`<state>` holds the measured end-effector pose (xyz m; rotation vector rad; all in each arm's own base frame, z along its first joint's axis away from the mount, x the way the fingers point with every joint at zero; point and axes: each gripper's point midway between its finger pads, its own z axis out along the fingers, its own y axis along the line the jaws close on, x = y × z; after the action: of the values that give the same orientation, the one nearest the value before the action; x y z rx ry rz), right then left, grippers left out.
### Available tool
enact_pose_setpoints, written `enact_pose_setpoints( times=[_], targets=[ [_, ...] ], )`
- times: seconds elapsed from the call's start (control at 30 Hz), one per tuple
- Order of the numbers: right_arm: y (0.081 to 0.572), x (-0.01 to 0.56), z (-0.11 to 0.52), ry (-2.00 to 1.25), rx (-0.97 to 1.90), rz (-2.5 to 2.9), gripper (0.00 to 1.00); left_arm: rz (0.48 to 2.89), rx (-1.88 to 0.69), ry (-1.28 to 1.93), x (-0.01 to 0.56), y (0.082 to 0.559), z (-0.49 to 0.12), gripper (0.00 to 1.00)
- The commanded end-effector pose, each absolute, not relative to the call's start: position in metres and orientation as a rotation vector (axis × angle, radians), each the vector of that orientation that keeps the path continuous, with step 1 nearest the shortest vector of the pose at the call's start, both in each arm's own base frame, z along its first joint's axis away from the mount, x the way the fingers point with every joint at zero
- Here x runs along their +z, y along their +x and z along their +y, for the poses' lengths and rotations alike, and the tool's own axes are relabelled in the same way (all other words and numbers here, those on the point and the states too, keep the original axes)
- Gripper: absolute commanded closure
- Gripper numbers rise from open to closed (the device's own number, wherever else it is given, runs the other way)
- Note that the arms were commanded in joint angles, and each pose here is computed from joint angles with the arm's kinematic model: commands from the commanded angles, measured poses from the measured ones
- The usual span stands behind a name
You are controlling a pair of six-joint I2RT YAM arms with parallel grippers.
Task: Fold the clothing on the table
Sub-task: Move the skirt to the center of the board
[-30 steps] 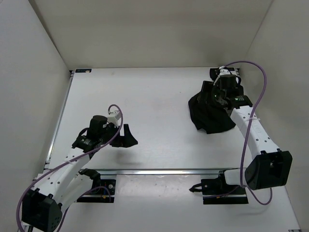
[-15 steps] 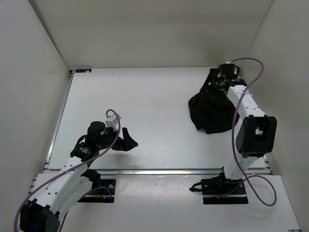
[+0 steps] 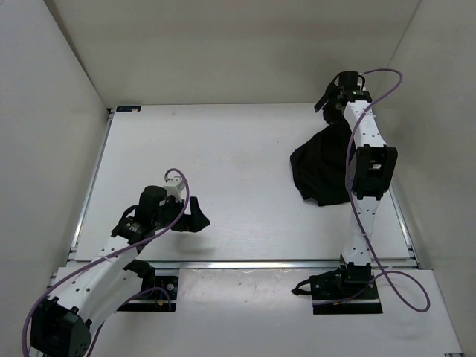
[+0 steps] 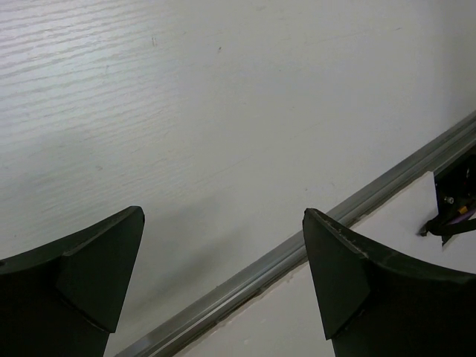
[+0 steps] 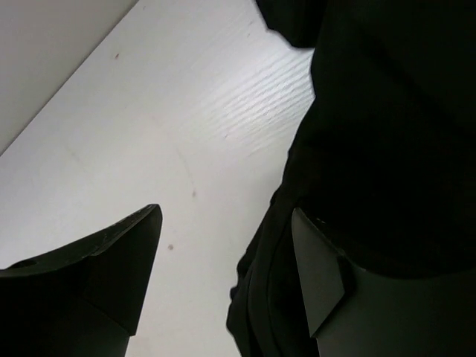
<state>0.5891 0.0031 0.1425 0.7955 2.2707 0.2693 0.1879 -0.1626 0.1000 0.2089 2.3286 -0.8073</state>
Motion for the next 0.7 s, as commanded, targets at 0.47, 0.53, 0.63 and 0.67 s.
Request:
enact_pose_setpoints(
  times=[0.47,0.53,0.63,0.67],
  targets=[
    [0.567,0.121,-0.022,0.839,0.086,2.376,0.33,2.301,-0.838,0.149,0.104,0.189,-0.162,0.03],
    [0.579,0.119,-0.008,0.75,0.117,2.387,0.33,2.298,-0.812,0.151,0.106,0.192,-0.16,0.03],
    [0.598,0.146,0.003,0.623,0.146,2.317,0.63,2.292,-0.789,0.138,0.111,0.198,-0.157,0.05],
    [0.605,0.16,0.006,0.587,0.166,2.276,0.89,2.296,-0.79,0.132,0.113,0.199,-0.158,0.03]
  ],
)
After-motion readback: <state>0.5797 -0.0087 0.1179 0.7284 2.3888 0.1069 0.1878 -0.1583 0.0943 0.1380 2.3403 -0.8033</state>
